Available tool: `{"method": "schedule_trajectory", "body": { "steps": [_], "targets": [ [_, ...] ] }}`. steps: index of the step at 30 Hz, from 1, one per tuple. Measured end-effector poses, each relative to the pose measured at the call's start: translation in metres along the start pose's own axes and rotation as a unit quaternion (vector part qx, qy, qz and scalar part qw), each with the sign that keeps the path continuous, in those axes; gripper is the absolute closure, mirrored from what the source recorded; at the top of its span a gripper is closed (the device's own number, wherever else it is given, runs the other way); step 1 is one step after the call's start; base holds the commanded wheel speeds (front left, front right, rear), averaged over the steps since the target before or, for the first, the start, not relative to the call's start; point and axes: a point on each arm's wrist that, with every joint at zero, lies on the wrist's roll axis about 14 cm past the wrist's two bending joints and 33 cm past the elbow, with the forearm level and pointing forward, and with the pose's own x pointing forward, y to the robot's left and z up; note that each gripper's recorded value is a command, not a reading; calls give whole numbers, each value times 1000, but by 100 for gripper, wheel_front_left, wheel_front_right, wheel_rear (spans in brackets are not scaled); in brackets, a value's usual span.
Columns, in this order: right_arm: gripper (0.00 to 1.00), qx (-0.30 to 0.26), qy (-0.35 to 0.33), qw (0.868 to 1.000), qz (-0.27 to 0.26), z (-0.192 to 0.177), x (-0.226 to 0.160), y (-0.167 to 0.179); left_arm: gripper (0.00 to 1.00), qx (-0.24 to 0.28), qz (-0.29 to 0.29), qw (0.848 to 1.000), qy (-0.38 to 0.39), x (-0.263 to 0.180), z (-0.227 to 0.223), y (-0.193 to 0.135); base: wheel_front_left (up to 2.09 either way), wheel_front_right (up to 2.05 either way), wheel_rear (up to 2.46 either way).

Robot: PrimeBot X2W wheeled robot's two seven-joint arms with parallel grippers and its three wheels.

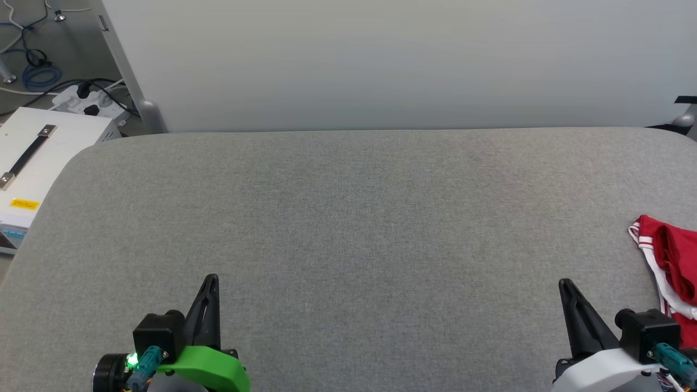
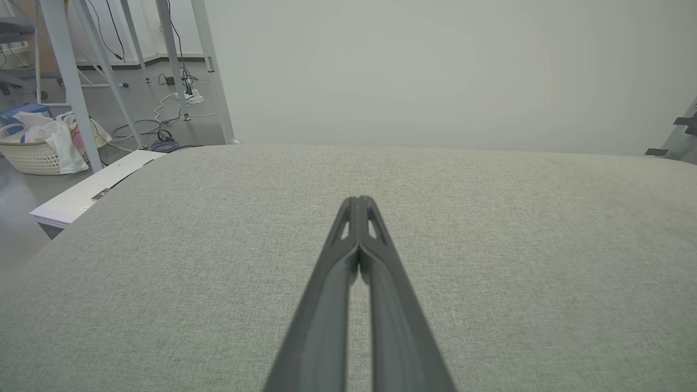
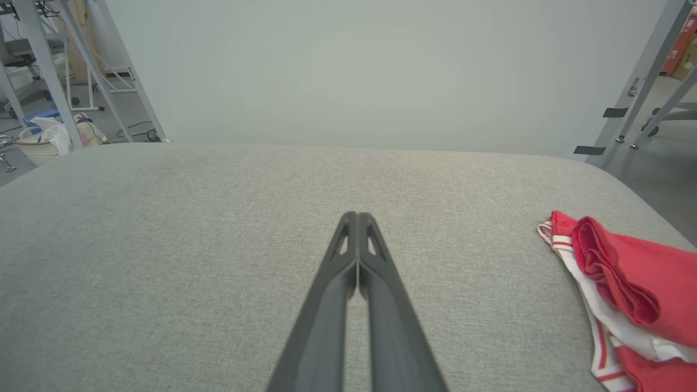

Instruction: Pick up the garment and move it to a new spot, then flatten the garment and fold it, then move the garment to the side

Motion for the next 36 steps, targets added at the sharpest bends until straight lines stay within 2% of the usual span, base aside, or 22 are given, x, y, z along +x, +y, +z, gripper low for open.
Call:
{"method": "schedule_trajectory", "body": {
  "steps": [36],
  "targets": [
    [100, -16, 3, 1000, 2, -1, 12, 0, 100, 23, 8, 1000, 10, 5, 2, 1, 0, 0, 0]
  ]
}}
